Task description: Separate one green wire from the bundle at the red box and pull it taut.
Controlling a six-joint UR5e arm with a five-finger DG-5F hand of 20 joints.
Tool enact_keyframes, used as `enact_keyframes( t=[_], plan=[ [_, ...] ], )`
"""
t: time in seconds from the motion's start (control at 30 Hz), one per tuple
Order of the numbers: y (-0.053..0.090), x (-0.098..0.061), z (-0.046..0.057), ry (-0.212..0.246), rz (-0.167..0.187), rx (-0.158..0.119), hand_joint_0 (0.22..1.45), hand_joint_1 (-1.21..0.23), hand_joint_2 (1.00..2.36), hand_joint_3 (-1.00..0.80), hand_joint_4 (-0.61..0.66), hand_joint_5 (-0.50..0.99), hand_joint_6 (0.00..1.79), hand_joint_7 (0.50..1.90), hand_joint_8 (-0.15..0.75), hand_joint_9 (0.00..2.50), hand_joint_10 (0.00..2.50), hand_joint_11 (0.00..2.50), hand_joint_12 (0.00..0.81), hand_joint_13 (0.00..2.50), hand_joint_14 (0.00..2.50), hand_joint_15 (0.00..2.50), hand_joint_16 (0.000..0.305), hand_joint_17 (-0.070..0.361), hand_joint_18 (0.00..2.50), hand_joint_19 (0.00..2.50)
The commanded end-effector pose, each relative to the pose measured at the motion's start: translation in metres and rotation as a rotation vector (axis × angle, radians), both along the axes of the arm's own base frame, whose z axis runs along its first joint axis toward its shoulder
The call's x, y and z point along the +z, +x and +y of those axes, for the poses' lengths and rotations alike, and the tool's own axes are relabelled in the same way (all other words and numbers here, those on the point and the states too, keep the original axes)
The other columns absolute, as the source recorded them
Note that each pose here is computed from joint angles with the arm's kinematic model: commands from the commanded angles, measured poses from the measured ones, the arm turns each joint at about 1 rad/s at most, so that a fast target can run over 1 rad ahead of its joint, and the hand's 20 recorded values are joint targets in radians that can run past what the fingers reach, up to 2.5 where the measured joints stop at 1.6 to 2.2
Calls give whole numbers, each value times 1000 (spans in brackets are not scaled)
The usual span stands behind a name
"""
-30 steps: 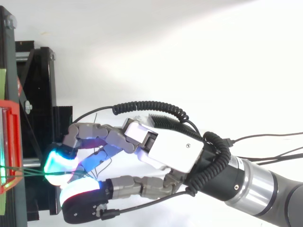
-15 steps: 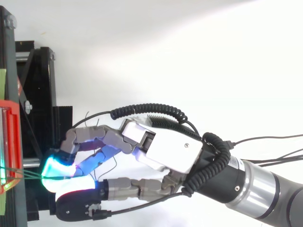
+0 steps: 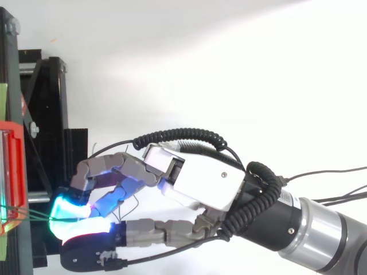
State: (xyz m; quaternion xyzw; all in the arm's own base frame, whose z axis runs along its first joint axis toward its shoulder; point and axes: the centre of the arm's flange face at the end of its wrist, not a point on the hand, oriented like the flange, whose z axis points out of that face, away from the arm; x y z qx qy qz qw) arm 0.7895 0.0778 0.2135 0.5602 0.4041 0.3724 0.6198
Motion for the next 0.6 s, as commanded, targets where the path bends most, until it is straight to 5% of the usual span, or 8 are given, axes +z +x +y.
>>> enact_keyframes(
  t=[0.0, 0.23, 0.57],
  plan=[
    [2, 6, 0, 2, 2, -1, 564, -608, 1013, -302, 171, -138, 886, 1023, 268, 973, 12, 357, 347, 586, 9, 217, 48, 108, 507, 404],
    [2, 13, 1, 9, 17, 4, 570, -519, 1012, -265, 164, -143, 870, 1026, 282, 968, 13, 354, 365, 577, 9, 222, 52, 117, 499, 406],
    [-4, 16, -1, 43, 49, 2, 581, -669, 1009, -137, 169, -148, 915, 968, 305, 953, 14, 391, 392, 587, 8, 212, 59, 132, 534, 371]
  ],
)
